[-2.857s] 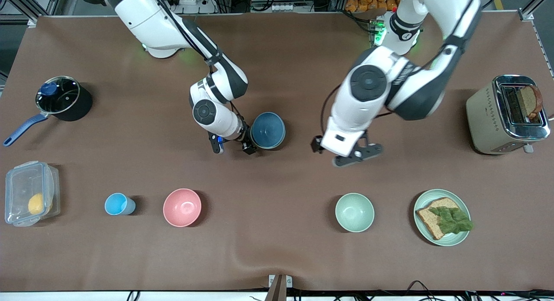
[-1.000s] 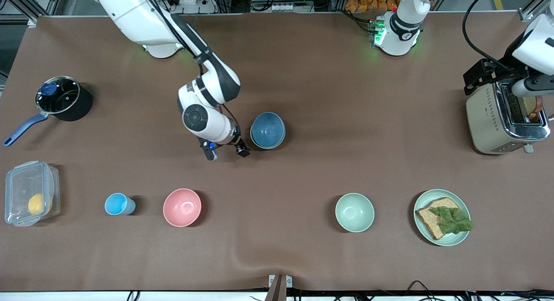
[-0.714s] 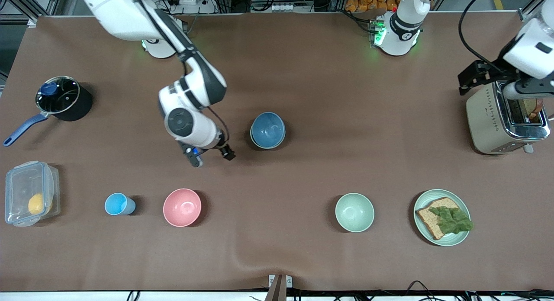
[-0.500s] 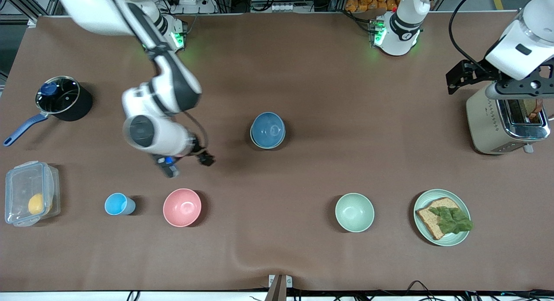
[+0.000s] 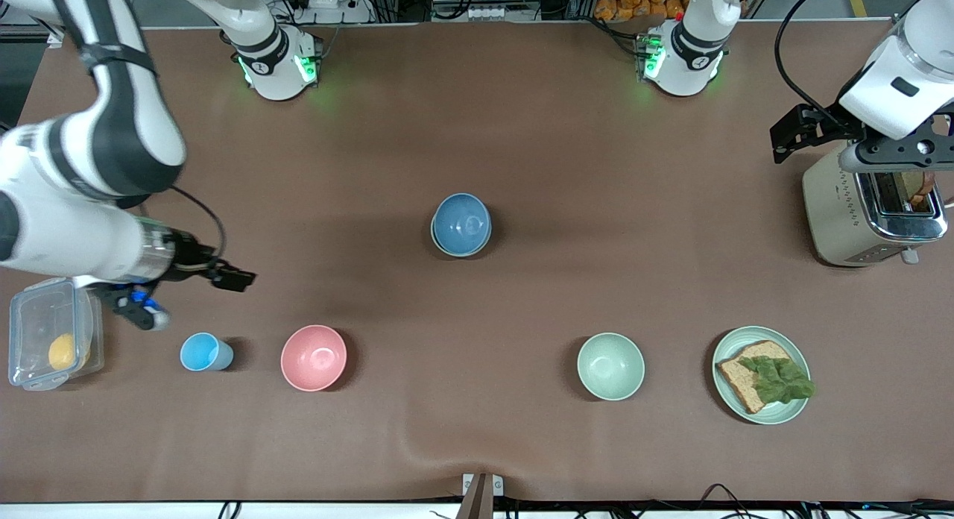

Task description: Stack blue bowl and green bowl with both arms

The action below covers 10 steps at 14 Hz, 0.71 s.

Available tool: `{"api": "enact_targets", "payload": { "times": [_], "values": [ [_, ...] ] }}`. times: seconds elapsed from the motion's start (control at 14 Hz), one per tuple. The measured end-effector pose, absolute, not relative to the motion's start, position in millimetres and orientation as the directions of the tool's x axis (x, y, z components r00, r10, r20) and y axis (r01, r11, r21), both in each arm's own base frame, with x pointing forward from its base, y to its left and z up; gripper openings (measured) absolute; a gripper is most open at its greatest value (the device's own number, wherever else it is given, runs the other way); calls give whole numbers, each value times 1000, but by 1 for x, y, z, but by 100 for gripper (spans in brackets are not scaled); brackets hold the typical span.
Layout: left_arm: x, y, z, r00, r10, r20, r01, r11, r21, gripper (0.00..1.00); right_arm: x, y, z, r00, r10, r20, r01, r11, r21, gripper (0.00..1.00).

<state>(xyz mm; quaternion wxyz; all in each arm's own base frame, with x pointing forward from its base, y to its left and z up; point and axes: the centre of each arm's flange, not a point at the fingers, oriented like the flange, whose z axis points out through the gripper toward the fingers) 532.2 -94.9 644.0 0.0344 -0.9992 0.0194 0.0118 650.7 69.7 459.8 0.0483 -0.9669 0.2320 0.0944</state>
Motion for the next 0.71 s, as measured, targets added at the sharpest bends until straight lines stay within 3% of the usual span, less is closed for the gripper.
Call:
{"api": "enact_targets", "payload": {
  "times": [0.43, 0.71],
  "values": [
    [532, -94, 645, 999, -36, -24, -37, -997, -68, 100, 636, -54, 533, 994, -99, -42, -100, -994, -33, 100],
    [533, -91, 646, 999, -31, -22, -33, -997, -68, 100, 599, -89, 593, 998, -60, 36, -59, -998, -11, 100]
  ]
}}
